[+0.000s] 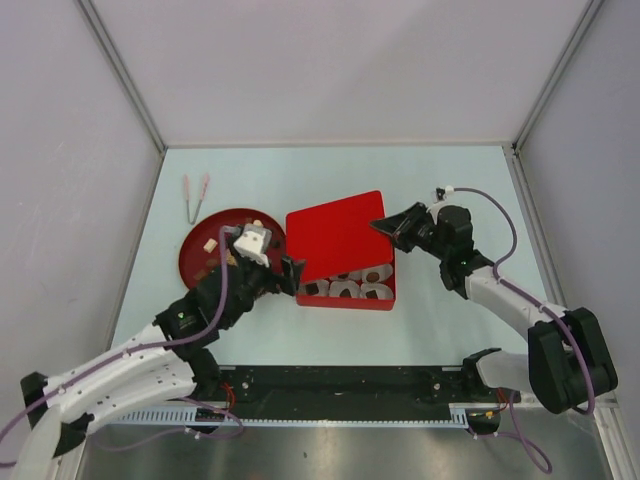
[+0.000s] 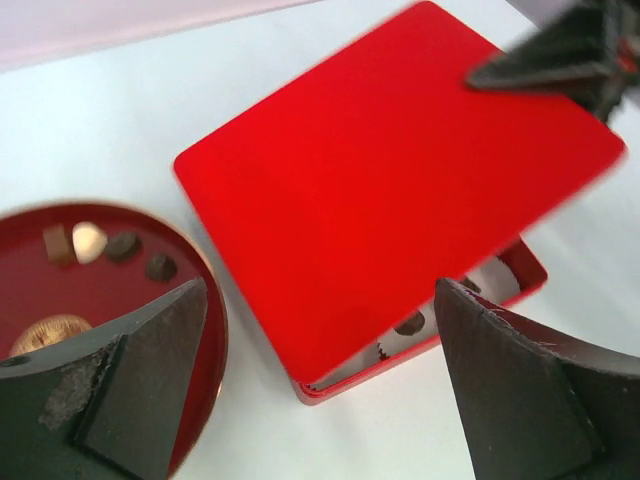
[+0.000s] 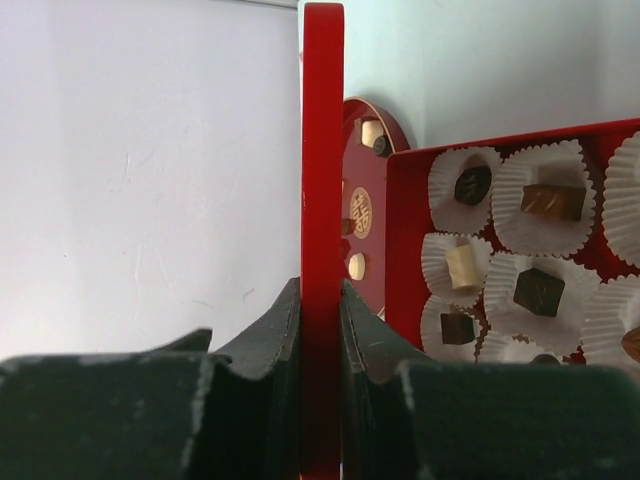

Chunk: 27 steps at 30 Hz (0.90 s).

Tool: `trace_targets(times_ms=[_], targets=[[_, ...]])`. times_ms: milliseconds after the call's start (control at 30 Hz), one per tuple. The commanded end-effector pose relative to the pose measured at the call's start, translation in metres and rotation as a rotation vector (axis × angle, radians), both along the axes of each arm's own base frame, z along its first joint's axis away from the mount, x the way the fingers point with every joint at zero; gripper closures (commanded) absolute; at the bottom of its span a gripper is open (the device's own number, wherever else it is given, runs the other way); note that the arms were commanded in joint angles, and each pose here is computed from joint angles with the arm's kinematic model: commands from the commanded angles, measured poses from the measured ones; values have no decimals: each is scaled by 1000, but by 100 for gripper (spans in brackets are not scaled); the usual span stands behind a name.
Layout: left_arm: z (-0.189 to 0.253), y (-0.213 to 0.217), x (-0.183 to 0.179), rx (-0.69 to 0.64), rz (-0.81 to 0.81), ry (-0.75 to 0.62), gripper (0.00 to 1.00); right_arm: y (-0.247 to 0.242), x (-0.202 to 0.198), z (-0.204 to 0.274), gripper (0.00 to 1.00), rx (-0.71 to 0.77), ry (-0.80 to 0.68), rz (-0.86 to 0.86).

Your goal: Pack the chocolate

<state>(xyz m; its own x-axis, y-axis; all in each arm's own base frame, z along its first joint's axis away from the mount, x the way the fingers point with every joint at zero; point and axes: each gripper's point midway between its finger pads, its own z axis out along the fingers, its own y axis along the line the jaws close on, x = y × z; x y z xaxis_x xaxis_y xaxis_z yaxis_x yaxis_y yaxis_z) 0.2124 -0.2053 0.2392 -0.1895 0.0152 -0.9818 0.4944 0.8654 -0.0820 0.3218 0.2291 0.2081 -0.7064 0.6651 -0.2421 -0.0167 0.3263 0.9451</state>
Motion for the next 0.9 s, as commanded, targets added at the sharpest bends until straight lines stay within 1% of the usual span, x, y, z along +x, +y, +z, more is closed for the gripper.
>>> trace_targets(times_ms=[0, 67, 100, 233, 300, 333, 400, 433, 500, 567, 633, 667, 733, 867], targets=[[-28, 15, 11, -212, 87, 230, 0, 7, 4, 12, 100, 40, -72, -19], [-39, 17, 13, -241, 87, 278, 0, 6, 2, 1, 100, 15, -66, -26], [-46, 23, 20, -267, 133, 312, 0, 5, 0, -5, 100, 2, -56, -28], [-74, 28, 30, -308, 190, 422, 0, 0, -4, -23, 100, -43, -45, -35], [-77, 24, 35, -354, 191, 442, 0, -2, -6, -33, 100, -74, -42, -34], [-86, 22, 37, -355, 197, 463, 0, -3, -8, -38, 100, -86, -39, -33], [-92, 16, 39, -368, 181, 483, 0, -6, -7, -45, 100, -114, -45, -39], [-100, 13, 42, -354, 184, 500, 0, -8, -9, -52, 100, -126, -38, -42], [-99, 8, 49, -356, 173, 492, 0, -11, -10, -58, 100, -138, -43, -56], [-107, 1, 55, -329, 165, 514, 0, -17, -11, -68, 100, -156, -34, -75], [-107, -4, 59, -325, 149, 515, 0, -21, -12, -75, 98, -183, -37, -84], [-115, -6, 61, -312, 154, 529, 0, -23, -13, -80, 96, -200, -26, -87], [-114, -8, 66, -315, 151, 523, 0, -27, -15, -88, 96, -230, -25, -93], [-128, -16, 72, -277, 145, 563, 0, -32, -16, -97, 94, -235, -14, -111]])
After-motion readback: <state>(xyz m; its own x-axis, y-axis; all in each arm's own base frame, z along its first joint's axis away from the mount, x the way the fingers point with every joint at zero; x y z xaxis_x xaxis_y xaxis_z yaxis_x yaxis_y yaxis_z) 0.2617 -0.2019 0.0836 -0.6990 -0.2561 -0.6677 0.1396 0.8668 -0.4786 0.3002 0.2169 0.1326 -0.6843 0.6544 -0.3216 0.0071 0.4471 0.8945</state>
